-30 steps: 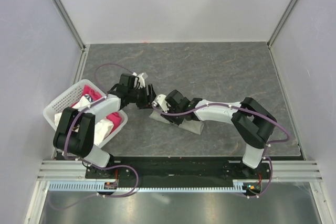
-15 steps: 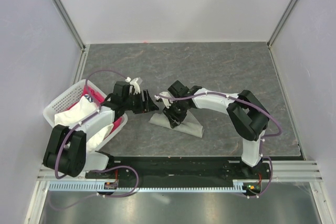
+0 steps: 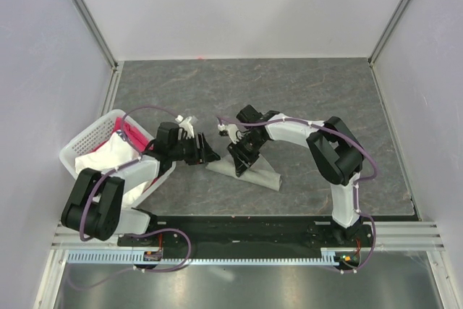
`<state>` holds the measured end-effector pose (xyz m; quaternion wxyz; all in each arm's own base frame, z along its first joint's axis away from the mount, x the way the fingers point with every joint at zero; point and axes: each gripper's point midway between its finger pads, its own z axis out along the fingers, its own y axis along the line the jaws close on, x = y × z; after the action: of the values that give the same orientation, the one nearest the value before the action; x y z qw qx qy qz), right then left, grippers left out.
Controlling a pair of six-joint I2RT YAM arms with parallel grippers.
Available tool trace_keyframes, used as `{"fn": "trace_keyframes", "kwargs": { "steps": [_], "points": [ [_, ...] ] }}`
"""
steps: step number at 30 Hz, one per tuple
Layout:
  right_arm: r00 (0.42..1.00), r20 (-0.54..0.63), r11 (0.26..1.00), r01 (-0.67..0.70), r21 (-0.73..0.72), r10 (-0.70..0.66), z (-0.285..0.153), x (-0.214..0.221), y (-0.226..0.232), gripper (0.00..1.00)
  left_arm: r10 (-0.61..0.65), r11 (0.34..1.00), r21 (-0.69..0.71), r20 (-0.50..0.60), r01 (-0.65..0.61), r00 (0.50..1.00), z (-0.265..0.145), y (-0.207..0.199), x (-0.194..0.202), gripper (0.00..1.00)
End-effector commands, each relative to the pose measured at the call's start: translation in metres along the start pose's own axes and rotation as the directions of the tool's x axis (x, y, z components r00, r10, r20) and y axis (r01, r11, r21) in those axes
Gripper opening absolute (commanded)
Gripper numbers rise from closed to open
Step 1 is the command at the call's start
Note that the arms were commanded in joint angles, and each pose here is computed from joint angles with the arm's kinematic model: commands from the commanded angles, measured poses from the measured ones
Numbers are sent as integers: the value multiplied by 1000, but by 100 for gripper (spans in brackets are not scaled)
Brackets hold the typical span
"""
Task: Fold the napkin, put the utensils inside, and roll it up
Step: Roll the napkin with the utensil
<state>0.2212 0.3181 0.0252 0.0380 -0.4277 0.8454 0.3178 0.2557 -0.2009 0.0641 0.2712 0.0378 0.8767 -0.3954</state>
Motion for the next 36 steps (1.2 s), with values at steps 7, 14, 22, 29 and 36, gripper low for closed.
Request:
{"fn": "trace_keyframes", "kwargs": {
  "steps": [7,14,22,29,36],
  "points": [
    [1000,-7,998,-22,-66,21,3,-3,-4,41,-40,998,42,-36,41,999,17,6,8,31],
    [996,84,1000,19,12,-20,-19,-29,-4,63,-83,996,-17,-62,82,995,23,18,11,4],
    [958,237,971,114,208,-163,-58,-51,0,82,-130,990,-62,-120,123,984,31,23,9,2],
    [928,176,890,242,386,-328,-48,-35,17,88,-172,983,-92,-162,159,972,36,28,10,2],
    [921,109,817,271,509,-374,-25,-31,8,90,-178,983,-81,-179,166,968,37,25,10,2]
  ]
}}
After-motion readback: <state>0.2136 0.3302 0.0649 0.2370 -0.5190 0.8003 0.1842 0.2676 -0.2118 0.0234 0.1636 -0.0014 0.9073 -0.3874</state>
